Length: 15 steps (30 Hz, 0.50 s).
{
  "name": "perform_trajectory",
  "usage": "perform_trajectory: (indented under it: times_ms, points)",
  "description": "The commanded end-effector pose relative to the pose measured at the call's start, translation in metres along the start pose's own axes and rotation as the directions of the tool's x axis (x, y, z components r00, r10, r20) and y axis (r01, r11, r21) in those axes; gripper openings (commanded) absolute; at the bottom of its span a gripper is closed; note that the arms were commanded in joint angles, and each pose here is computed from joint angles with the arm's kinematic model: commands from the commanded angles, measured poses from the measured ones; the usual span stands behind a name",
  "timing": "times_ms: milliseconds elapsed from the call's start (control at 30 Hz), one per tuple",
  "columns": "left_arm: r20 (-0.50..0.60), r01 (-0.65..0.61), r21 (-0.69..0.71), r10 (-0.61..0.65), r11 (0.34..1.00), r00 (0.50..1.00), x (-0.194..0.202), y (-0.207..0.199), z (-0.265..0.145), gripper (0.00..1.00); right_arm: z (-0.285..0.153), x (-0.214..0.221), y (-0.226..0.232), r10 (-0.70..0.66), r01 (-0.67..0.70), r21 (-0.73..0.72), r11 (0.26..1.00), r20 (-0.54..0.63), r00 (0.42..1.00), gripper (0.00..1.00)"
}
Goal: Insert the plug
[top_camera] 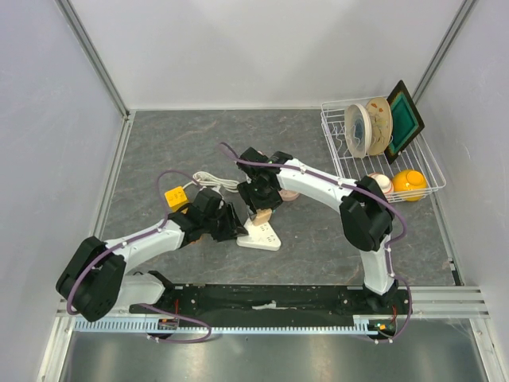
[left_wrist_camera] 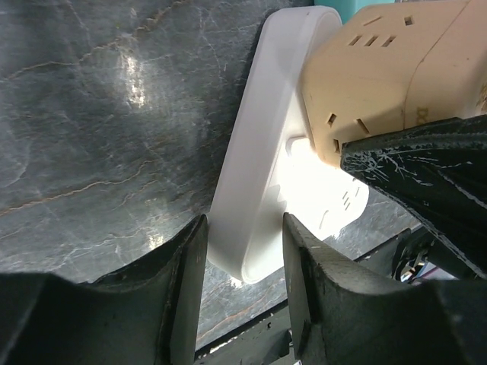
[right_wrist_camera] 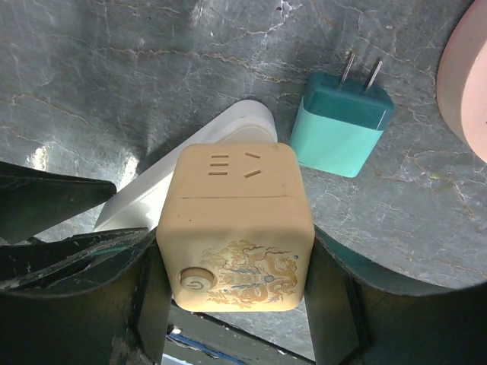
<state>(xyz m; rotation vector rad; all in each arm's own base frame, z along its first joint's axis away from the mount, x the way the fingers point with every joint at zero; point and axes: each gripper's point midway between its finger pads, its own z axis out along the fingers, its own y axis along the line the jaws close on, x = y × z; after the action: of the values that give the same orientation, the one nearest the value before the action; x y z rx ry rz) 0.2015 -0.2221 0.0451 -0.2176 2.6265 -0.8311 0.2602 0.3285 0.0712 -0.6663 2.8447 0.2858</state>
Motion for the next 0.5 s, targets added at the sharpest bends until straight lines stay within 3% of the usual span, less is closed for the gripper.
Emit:
perform_trajectory:
  times_ms: [0, 200, 467]
  points:
    - [-0.025, 0.036, -0.027, -0.037, 0.999, 0.999, 0.011, 0.005, 0.007, 0.49, 0.030, 0.071, -0.042, 0.017, 0.014, 0.110, 0.994, -0.274, 0.962, 0.00]
    - [-0.031, 0.035, -0.041, -0.036, 0.999, 0.999, 0.015, 0.011, 0.006, 0.49, 0.046, 0.068, -0.040, 0.008, 0.014, 0.073, 0.997, -0.300, 0.954, 0.00]
    - [-0.027, 0.040, -0.066, -0.042, 0.997, 0.999, 0.018, 0.017, 0.004, 0.48, 0.065, 0.078, -0.052, -0.006, 0.062, 0.147, 0.987, -0.350, 0.937, 0.00]
